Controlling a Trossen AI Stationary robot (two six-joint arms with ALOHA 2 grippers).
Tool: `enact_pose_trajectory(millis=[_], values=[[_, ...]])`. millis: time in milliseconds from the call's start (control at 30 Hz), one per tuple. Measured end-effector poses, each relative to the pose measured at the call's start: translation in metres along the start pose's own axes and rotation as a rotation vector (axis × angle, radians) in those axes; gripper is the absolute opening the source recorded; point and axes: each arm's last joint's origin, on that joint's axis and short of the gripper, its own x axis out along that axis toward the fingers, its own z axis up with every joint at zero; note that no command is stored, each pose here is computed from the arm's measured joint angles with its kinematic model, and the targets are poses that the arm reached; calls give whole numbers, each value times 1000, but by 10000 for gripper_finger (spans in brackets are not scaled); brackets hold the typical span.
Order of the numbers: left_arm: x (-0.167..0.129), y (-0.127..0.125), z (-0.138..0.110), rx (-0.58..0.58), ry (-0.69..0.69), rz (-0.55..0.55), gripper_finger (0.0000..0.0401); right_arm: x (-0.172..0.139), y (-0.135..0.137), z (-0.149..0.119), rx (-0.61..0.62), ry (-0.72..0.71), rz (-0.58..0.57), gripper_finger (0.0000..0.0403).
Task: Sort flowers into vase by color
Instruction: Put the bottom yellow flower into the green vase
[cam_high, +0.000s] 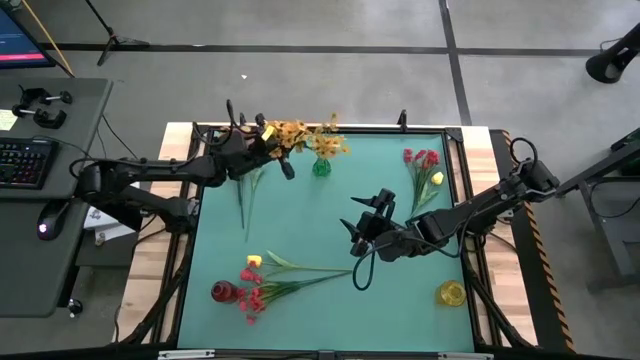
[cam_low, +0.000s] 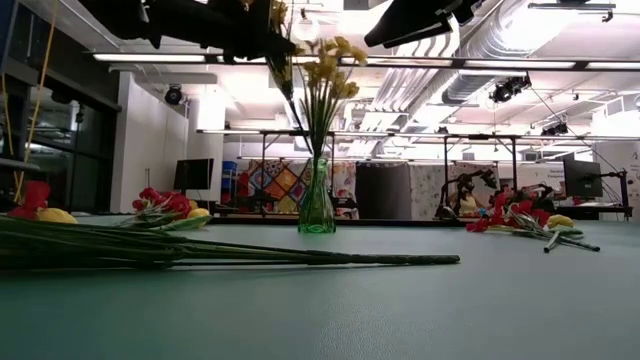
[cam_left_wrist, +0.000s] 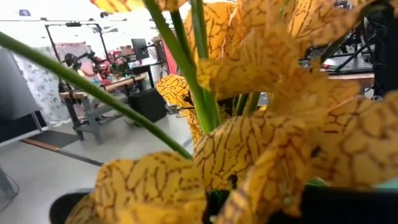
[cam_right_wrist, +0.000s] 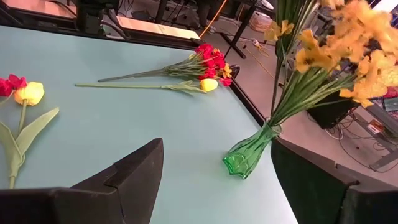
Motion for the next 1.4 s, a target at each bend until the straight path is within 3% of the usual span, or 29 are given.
enact_pose_trajectory(millis=[200,667,1400], values=[[0,-1,1,-13,-16,-49,0,0,0,0,2,0,0,286],[6,12,-7,-29,17,-2,0,0,0,0,-2,0,0,286],[23,7,-28,-33,38,-27,0,0,0,0,5,0,1,286]])
